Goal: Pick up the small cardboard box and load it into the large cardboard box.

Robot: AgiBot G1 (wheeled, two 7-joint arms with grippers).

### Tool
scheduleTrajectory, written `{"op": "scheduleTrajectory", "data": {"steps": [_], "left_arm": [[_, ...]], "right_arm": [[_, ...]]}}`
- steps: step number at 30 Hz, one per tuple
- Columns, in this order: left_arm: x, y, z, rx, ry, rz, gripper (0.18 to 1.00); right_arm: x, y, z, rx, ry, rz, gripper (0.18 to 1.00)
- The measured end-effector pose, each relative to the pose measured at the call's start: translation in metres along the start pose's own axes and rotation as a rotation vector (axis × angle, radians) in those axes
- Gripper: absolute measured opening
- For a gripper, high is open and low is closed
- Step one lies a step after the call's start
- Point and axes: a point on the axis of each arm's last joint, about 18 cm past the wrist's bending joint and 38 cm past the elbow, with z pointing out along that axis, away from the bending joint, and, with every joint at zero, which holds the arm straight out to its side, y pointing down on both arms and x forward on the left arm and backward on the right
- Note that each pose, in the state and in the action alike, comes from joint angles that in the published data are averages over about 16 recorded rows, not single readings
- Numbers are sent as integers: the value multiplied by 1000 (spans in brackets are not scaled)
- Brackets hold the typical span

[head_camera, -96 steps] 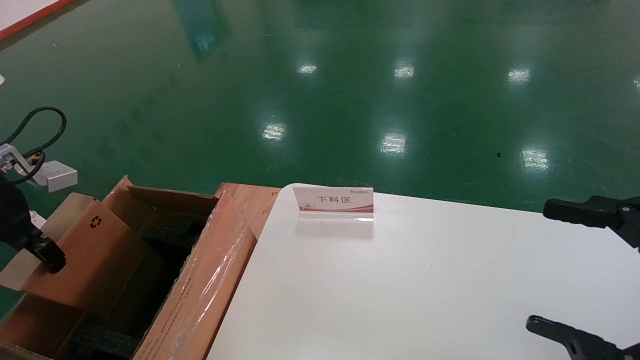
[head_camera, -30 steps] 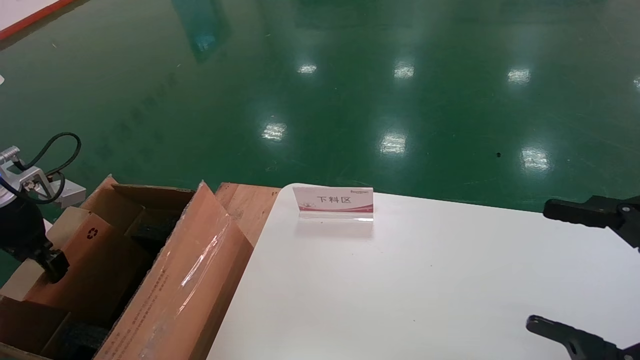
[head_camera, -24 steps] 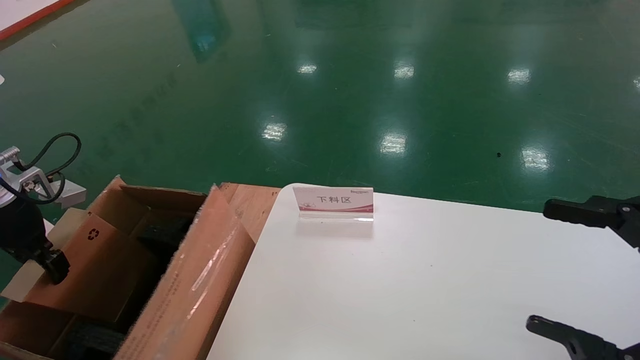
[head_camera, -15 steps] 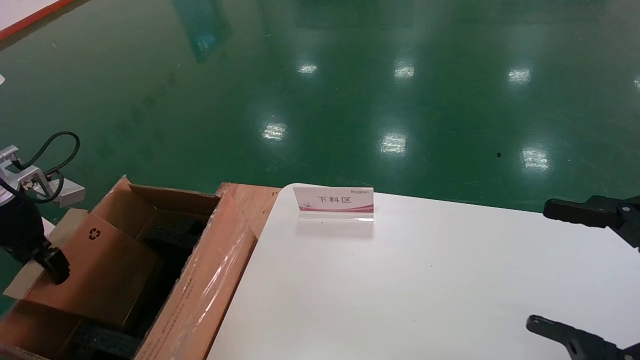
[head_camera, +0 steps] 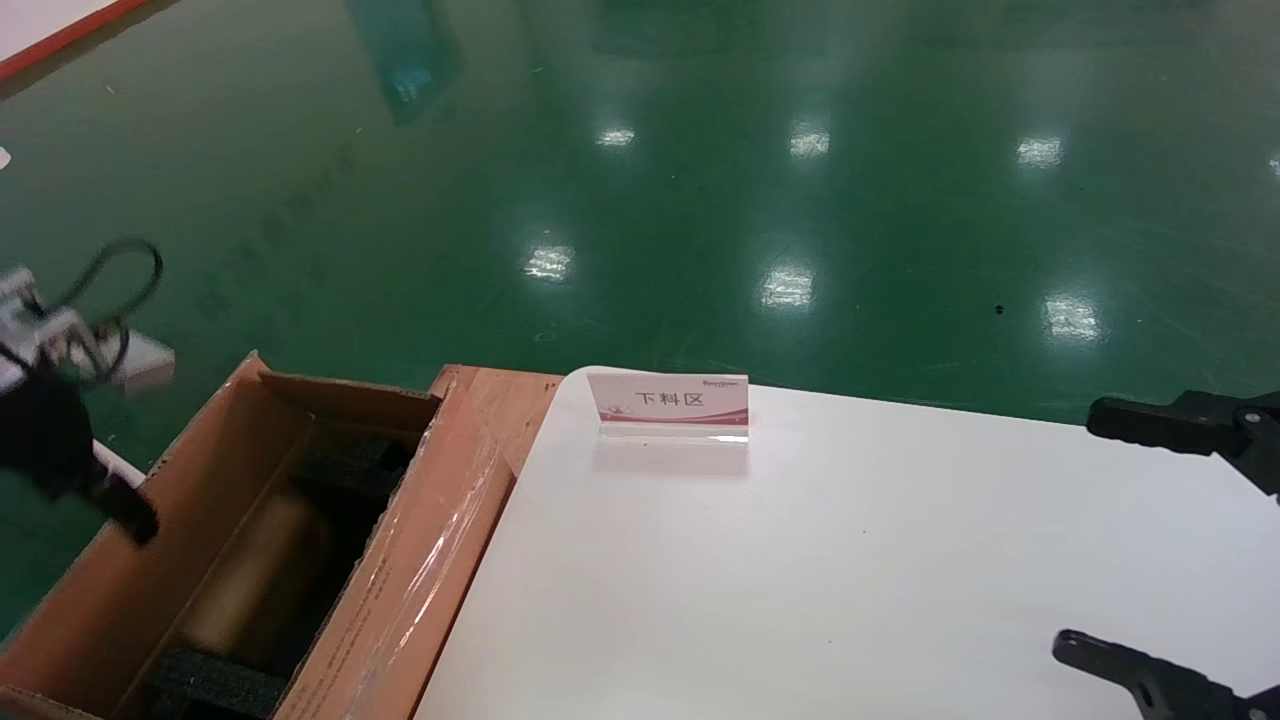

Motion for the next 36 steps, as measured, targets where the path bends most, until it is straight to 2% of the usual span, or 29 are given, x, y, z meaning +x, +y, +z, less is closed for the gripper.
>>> {"op": "scheduleTrajectory", "data": {"steps": [10,21,28,36], "left_arm": [[5,-14,-50,242,101,97,962],[39,-6,-99,555,279,229,999],[58,-2,-111,640,334,282,1001],[90,-17,-117,681,396,388,1001]], "right_arm": [[0,0,0,0,0,0,1001],[0,0,0,0,0,0,1001],[0,0,0,0,0,0,1001],[0,0,0,0,1,0,1001]]}}
